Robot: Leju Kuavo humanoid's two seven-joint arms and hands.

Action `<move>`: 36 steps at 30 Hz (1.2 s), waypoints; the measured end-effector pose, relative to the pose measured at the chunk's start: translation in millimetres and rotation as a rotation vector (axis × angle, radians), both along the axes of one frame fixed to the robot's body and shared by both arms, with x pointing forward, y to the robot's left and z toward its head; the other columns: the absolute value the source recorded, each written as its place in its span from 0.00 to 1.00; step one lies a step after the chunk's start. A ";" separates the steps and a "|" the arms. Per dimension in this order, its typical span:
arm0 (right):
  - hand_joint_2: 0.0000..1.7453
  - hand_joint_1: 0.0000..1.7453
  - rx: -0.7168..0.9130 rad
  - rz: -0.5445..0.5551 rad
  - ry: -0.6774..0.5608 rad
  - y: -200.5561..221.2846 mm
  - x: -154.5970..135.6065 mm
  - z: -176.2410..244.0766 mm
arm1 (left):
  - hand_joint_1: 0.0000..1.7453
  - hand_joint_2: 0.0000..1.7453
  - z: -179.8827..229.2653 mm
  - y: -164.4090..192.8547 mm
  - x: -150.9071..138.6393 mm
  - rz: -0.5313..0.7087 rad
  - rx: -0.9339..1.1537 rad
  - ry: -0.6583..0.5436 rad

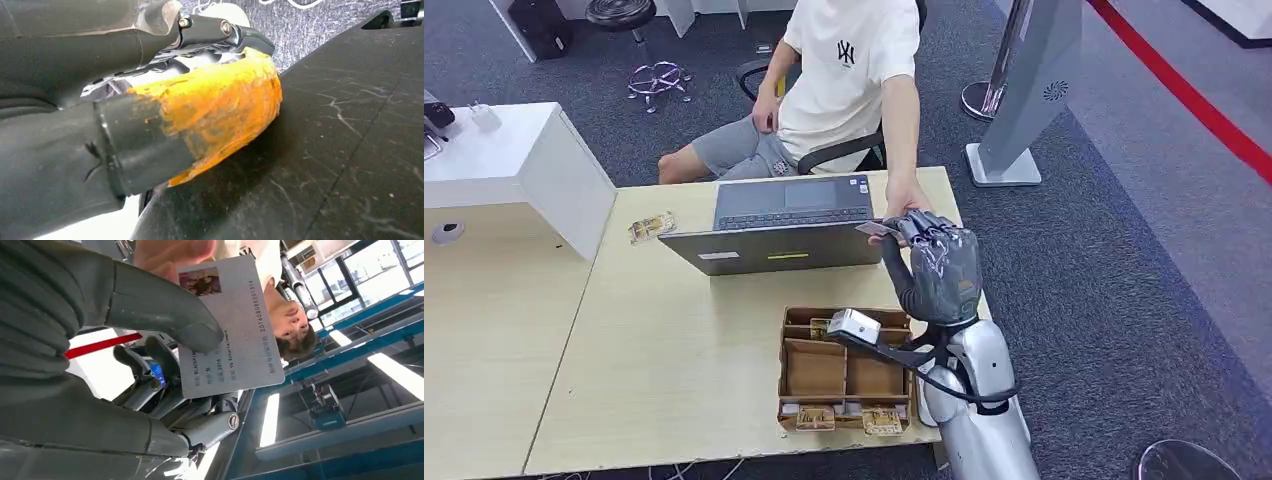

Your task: Pass the card to the sensor for recognition and then transmit it.

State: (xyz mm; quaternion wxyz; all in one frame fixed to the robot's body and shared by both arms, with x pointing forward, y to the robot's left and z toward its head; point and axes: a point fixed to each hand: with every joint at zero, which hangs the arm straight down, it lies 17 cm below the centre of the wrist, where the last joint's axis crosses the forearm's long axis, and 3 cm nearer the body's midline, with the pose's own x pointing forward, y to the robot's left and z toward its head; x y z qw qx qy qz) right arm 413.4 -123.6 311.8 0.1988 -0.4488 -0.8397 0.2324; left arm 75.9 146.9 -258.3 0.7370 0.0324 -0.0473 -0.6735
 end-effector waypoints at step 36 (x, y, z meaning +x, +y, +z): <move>1.00 1.00 1.083 0.437 0.323 -77.7 -62.4 -48.7 | 0.00 0.00 -3.9 2.9 -5.1 0.116 -0.012 -0.032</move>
